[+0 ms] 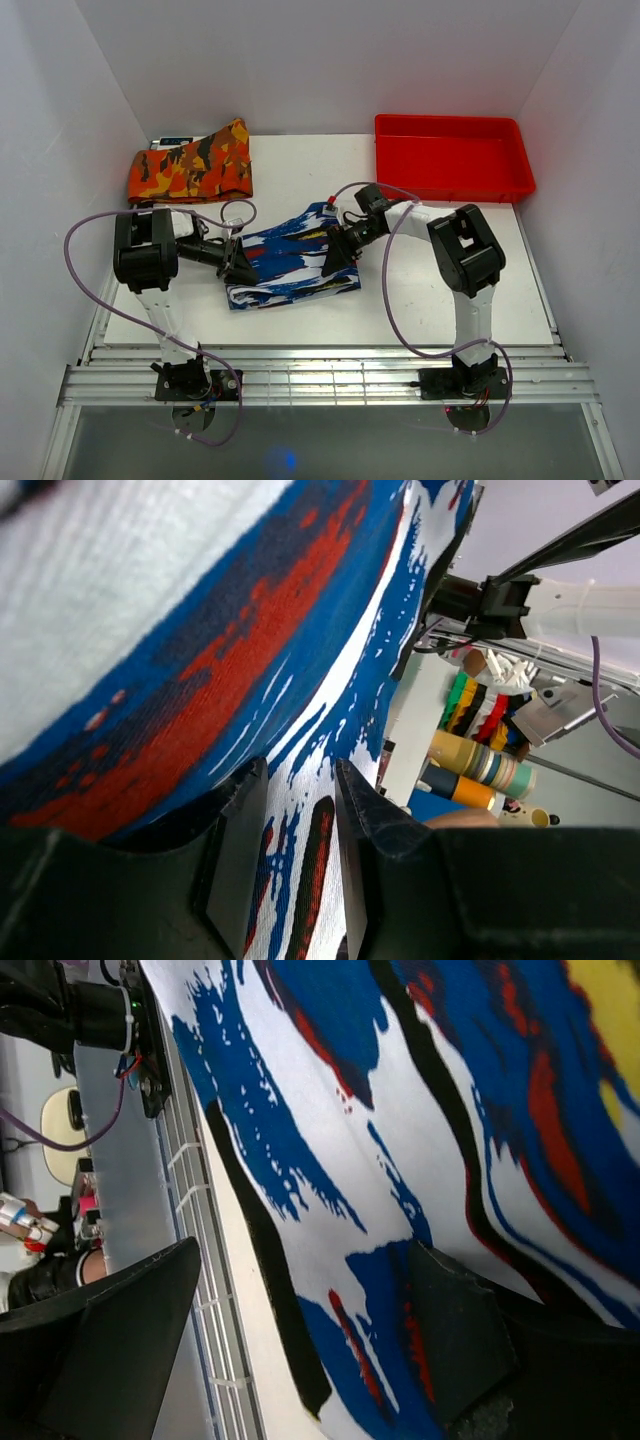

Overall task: Fold and stack the trousers
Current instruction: Fold the trousers

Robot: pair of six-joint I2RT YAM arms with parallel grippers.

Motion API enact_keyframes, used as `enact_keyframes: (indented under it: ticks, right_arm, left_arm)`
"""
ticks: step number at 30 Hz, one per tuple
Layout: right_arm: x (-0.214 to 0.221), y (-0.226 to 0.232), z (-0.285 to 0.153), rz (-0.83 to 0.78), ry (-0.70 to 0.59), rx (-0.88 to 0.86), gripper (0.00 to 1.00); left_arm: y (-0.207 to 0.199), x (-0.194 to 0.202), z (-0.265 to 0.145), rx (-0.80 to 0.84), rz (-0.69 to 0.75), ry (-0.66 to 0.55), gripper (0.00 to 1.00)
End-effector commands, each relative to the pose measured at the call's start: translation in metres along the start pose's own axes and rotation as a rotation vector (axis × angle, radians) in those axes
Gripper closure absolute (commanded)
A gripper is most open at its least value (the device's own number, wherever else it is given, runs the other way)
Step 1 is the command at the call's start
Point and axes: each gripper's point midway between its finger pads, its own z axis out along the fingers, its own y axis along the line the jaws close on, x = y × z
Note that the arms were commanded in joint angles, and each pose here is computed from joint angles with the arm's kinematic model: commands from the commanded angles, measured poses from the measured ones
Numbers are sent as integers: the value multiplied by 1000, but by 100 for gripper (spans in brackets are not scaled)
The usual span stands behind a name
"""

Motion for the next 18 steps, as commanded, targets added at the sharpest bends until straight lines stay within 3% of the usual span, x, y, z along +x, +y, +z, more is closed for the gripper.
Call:
enact_keyframes:
  ticks: [1,2,5,10,16,18]
  right_arm:
    - [23,-28,-15,144,-43,130,10]
    - [42,-39,-19,197,-42,169,10]
    - [45,-46,-31,236,-95,230,10]
    - [14,-28,-51,75,-135,254,9]
    - [-59,15,-111,-292,-176,401,7]
    - [-71,34,-132,-365,-184,460,7]
  left_arm:
    - [48,-7,-14,-217,-21,-1,55]
    - [54,-17,-18,-240,-10,-25,54]
    - [50,-66,-27,-249,104,-133,51]
    - [11,-135,-50,-222,302,-265,44]
    - [-71,-140,-89,-152,481,-382,36]
    - [-102,-128,-104,-114,493,-428,25]
